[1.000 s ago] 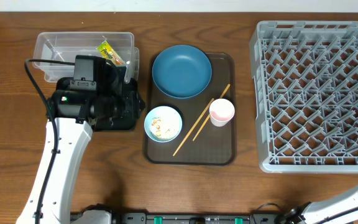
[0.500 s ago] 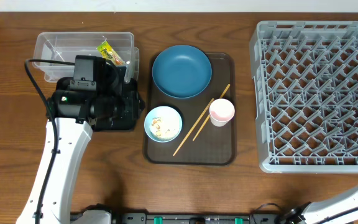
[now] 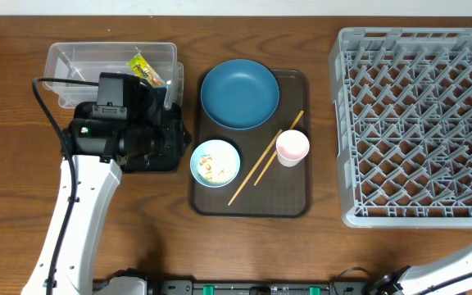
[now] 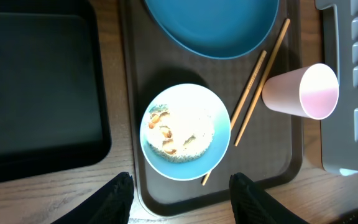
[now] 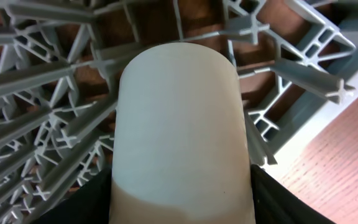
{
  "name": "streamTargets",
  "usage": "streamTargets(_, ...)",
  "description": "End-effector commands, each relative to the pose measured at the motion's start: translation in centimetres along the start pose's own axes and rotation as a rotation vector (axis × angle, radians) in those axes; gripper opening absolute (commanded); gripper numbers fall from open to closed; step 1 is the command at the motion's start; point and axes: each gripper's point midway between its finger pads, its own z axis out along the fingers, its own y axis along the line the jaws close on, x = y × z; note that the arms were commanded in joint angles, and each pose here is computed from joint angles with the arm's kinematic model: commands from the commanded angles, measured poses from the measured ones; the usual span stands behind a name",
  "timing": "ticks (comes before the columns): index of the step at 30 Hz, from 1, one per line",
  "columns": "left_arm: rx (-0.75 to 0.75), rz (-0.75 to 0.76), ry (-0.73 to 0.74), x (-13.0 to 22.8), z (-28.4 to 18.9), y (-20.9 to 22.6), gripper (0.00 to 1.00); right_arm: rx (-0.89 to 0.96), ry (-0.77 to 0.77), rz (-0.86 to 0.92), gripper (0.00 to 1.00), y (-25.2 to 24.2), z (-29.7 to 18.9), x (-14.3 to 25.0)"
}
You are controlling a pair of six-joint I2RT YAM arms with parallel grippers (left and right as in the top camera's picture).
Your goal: Sort waste into correct bins and load items into the dishwasher rack
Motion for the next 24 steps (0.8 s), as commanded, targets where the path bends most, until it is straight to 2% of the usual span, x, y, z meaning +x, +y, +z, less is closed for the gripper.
streamTargets(1,-0.011,0.019,-0.018,-0.3,-0.6,0.0,0.54,-0.016,-0.009,0.017,0.54,0.1,0.1,-0.6)
streamTargets(7,-0.011,0.019,-0.018,-0.3,-0.6,0.0,0.54,-0.016,-0.010,0.017,0.64,0.1,0.1,-0.6)
streamTargets(10,-0.011,0.019,-0.018,-0.3,-0.6,0.0,0.54,-0.015,-0.007,0.017,0.75,0.1,0.1,-0.5)
streamTargets(17,-0.011,0.019,-0.018,-0.3,-0.6,0.0,0.55,-0.016,-0.003,0.017,0.74,0.1,0.1,-0.4)
streamTargets(19,-0.011,0.019,-0.018,-0.3,-0.6,0.0,0.60,-0.023,-0.004,0.017,0.75,0.3,0.0,-0.4)
streamTargets(24,-0.011,0.019,-0.019,-0.3,-0.6,0.0,0.62,-0.135,-0.062,-0.012,0.77,2.7,-2.3,-0.8)
